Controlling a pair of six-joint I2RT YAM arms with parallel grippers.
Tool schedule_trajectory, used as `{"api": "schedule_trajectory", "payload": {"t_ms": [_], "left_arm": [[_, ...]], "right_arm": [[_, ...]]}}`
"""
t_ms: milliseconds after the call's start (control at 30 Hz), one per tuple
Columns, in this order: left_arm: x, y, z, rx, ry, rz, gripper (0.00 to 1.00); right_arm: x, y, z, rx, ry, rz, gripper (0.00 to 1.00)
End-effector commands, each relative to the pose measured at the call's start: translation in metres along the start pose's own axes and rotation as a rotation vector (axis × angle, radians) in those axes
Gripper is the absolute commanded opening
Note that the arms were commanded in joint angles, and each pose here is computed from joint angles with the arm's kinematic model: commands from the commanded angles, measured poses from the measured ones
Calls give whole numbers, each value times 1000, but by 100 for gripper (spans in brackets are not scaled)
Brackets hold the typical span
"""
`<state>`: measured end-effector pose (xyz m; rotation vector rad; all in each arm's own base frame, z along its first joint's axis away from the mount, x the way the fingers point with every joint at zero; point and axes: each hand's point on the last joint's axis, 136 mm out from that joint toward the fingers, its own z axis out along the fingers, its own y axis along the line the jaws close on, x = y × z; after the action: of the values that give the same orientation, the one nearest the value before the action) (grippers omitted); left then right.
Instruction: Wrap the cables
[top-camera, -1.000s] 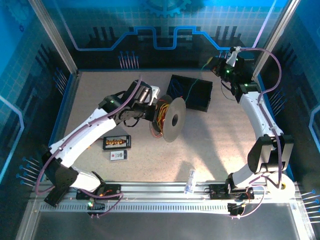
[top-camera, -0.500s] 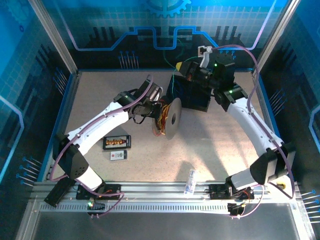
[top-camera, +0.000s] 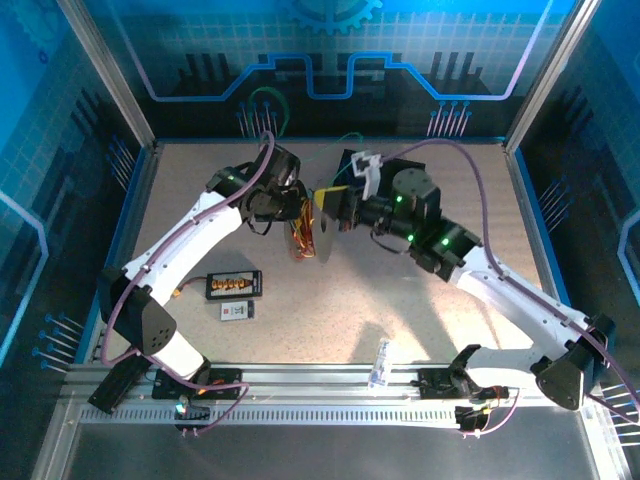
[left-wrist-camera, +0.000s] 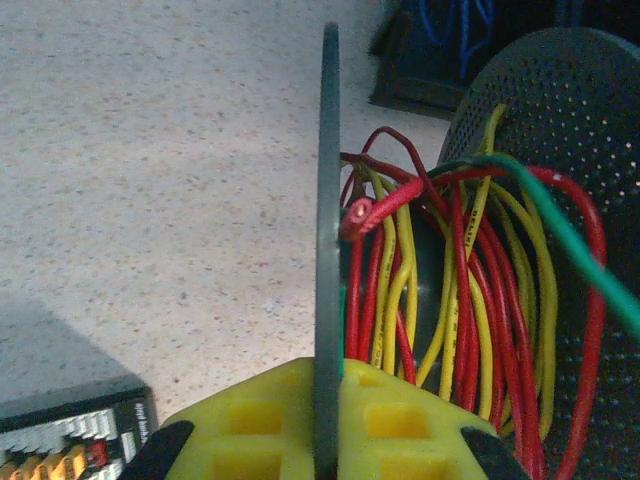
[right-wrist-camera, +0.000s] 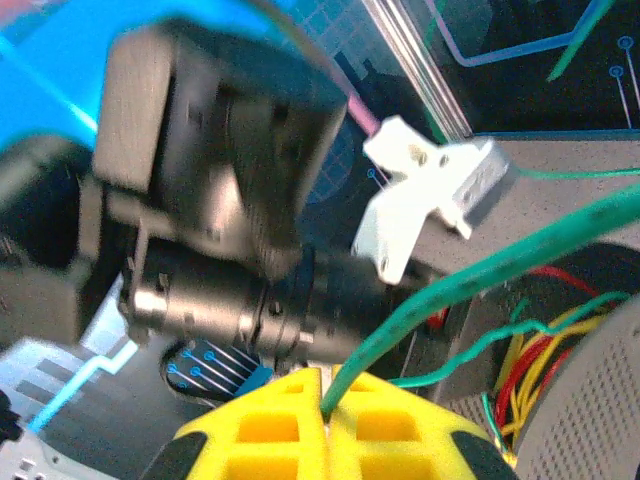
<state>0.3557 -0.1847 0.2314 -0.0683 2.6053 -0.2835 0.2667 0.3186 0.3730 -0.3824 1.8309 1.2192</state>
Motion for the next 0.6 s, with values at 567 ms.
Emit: {"api": "schedule_trajectory", "payload": {"t_ms": [567], "left_arm": [[-90, 49, -42, -83, -234, -278, 0]], "right_arm": [[132, -42, 29, 119, 14, 106, 0]]}}
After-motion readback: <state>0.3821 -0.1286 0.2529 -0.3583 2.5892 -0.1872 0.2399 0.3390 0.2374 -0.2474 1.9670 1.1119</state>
